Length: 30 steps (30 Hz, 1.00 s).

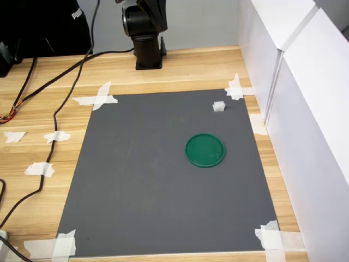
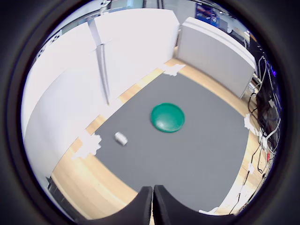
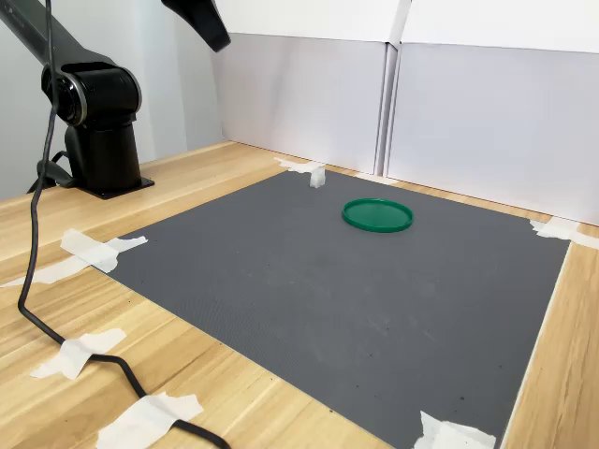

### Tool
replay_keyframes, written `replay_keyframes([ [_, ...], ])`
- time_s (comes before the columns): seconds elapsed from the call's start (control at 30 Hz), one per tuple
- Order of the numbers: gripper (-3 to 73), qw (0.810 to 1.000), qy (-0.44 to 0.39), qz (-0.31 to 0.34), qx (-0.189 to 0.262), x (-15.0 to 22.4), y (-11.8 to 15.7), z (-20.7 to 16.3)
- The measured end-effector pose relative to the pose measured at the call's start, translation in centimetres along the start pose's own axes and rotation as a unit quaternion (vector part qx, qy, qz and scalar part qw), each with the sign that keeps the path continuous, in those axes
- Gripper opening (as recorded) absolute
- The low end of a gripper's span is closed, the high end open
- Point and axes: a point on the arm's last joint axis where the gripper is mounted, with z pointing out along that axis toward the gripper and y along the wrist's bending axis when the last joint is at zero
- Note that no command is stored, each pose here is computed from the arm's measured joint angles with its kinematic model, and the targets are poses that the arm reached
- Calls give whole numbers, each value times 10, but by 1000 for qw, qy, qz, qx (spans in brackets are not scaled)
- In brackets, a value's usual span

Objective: Grasp a white terminal and put it on the green lid.

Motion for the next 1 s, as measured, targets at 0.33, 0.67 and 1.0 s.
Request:
replay_keyframes([
  [0.33,29,992,70,-83,-56,-22,-18,20],
  [0.67,499,986,103,-103,-84,-26,-26,40],
  [1.0,714,961,103,-229,-112,-75,-15,54],
])
